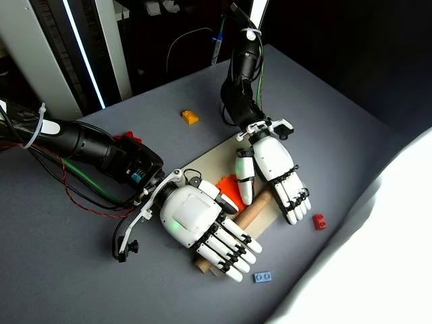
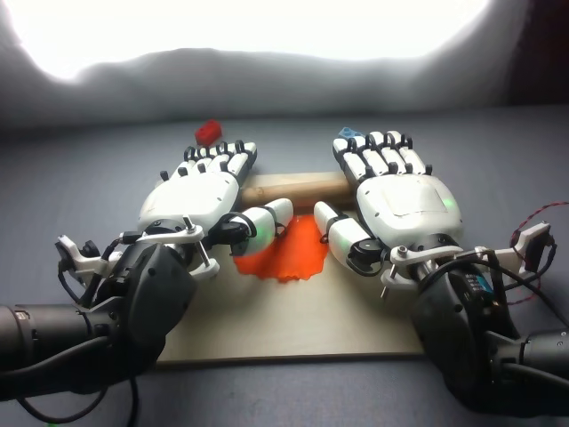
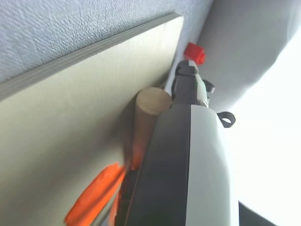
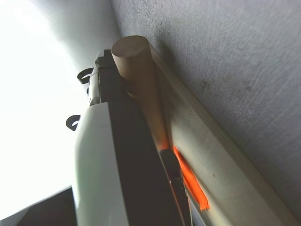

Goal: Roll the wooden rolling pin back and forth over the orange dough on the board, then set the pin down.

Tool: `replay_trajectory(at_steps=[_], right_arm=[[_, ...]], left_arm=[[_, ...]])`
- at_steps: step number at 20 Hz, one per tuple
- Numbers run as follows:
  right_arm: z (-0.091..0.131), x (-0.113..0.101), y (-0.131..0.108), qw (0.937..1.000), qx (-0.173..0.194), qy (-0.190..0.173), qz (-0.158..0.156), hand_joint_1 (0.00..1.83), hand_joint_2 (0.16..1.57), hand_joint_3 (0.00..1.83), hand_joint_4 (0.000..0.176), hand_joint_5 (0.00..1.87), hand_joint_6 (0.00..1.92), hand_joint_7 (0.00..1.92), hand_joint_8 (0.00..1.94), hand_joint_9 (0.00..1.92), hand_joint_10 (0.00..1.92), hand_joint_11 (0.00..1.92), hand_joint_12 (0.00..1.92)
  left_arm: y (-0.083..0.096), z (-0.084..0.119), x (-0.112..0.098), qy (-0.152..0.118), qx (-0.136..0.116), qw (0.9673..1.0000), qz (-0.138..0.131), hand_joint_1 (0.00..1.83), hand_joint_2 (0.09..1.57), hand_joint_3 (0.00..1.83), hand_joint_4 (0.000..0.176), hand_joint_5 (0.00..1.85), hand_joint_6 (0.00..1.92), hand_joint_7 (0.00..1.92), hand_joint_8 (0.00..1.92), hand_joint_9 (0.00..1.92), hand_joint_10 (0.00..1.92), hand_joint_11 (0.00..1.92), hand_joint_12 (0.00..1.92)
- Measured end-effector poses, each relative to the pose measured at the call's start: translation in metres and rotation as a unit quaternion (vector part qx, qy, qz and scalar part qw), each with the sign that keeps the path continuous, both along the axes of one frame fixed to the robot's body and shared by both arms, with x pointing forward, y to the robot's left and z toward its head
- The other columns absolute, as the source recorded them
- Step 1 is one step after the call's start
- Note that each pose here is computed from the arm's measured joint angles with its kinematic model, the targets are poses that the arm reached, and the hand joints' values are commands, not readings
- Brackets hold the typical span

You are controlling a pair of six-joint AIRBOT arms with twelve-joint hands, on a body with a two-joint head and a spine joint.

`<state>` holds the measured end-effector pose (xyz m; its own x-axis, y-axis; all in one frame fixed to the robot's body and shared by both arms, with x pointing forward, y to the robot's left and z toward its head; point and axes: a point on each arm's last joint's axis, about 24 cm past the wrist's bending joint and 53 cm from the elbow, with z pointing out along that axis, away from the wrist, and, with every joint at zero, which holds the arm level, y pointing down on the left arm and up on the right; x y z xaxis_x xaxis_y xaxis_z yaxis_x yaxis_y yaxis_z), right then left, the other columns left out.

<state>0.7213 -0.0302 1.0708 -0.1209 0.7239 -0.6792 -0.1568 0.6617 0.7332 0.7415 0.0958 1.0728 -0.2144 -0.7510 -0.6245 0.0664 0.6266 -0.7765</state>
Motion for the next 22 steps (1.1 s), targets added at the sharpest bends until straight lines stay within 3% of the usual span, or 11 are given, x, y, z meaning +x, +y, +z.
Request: replay_trajectory(at_steps=[9,10,11,15,16,17,22], right_arm=[[0.001,-0.009,0.0,1.0,-0.002,-0.002,-0.002,0.0,1.47,0.01,0.0,0.15,0.02,0.12,0.02,0.07,0.02,0.02,0.01],[0.0,-0.011,0.0,1.0,-0.002,-0.001,-0.002,0.0,1.48,0.0,0.0,0.19,0.01,0.18,0.01,0.13,0.01,0.01,0.19],[0.001,-0.012,0.0,1.0,-0.003,-0.002,0.0,0.0,1.48,0.0,0.0,0.19,0.01,0.18,0.01,0.13,0.01,0.01,0.19],[0.005,-0.016,0.0,1.0,-0.002,-0.003,0.001,0.0,1.48,0.0,0.0,0.31,0.02,0.32,0.01,0.28,0.03,0.0,0.61],[0.005,-0.017,-0.001,1.0,-0.002,-0.004,0.002,0.0,1.48,0.0,0.0,0.31,0.02,0.32,0.01,0.28,0.03,0.0,0.61],[0.006,-0.018,0.0,1.0,-0.002,-0.004,0.003,0.0,1.48,0.0,0.0,0.34,0.02,0.35,0.01,0.31,0.03,0.0,0.78],[0.008,-0.02,-0.001,1.0,-0.003,-0.004,0.005,0.0,1.49,0.0,0.0,0.37,0.01,0.41,0.0,0.37,0.03,0.0,0.96]], left_arm=[[-0.001,-0.002,-0.006,0.014,0.006,0.9998,-0.013,0.0,1.4,0.0,0.0,0.0,0.0,0.0,0.0,0.0,0.0,0.0,0.0],[-0.002,-0.001,-0.007,0.014,0.008,0.9998,-0.015,0.0,1.41,0.0,0.0,0.0,0.0,0.0,0.0,0.0,0.0,0.0,0.0],[-0.003,-0.001,-0.007,0.015,0.009,0.9997,-0.017,0.0,1.41,0.0,0.0,0.0,0.0,0.0,0.0,0.0,0.0,0.0,0.0],[-0.006,0.002,-0.01,0.021,0.012,0.9994,-0.026,0.0,1.41,0.0,0.0,0.0,0.0,0.02,0.01,0.01,0.01,0.0,0.0],[-0.006,0.003,-0.011,0.021,0.012,0.9993,-0.028,0.0,1.41,0.0,0.0,0.0,0.0,0.02,0.01,0.01,0.01,0.0,0.0],[-0.009,0.003,-0.012,0.023,0.013,0.9991,-0.032,0.0,1.41,0.0,0.0,0.02,0.01,0.05,0.02,0.05,0.02,0.0,0.0],[-0.009,0.006,-0.018,0.025,0.022,0.9986,-0.041,0.0,1.41,0.0,0.0,0.06,0.01,0.11,0.01,0.09,0.01,0.02,0.01]])
